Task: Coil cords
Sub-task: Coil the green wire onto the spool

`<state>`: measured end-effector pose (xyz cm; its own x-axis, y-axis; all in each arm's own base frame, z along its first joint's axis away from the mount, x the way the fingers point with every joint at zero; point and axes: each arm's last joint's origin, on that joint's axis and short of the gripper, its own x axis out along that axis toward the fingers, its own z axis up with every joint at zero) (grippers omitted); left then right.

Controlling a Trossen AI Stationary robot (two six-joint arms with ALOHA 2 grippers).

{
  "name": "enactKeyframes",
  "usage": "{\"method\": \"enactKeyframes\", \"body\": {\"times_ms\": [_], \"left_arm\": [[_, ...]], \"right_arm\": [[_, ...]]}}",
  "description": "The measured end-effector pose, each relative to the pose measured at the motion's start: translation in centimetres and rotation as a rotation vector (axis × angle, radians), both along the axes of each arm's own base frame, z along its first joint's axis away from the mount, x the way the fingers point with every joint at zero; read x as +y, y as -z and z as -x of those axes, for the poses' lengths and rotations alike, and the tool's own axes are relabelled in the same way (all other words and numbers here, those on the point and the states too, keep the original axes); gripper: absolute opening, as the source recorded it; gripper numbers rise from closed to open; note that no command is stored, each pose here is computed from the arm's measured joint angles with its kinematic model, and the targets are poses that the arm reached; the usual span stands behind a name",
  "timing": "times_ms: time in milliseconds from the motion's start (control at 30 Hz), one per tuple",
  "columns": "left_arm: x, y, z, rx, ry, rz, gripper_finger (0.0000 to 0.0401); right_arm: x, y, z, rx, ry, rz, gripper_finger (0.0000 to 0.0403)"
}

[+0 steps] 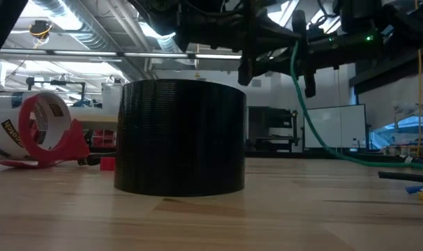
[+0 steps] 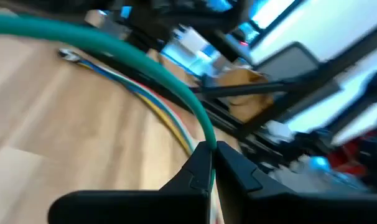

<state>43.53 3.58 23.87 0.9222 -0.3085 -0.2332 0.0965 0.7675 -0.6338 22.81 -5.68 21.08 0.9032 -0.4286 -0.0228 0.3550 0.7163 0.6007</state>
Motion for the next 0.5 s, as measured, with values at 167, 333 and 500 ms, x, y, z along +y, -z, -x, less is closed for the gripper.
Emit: {"method": "enactKeyframes", "body": {"times_ms": [167, 333, 500], "left_arm": [[0.5, -0.7, 0.4, -0.012, 0.036, 0.012, 0.0000], [1.5, -2.1, 1.1, -0.047, 0.018, -0.026, 0.0000], [2.5, -2.6, 1.4, -0.063, -0.006, -0.041, 0.0000]], "right_arm": [[0.1, 0.5, 0.0, 0.047, -0.021, -0.011, 0.0005], [0.2, 0.7, 0.0, 0.071, -0.061, -0.019, 0.0005], [0.2, 0.7, 0.0, 0.074, -0.085, -0.021, 0.0005]]}}
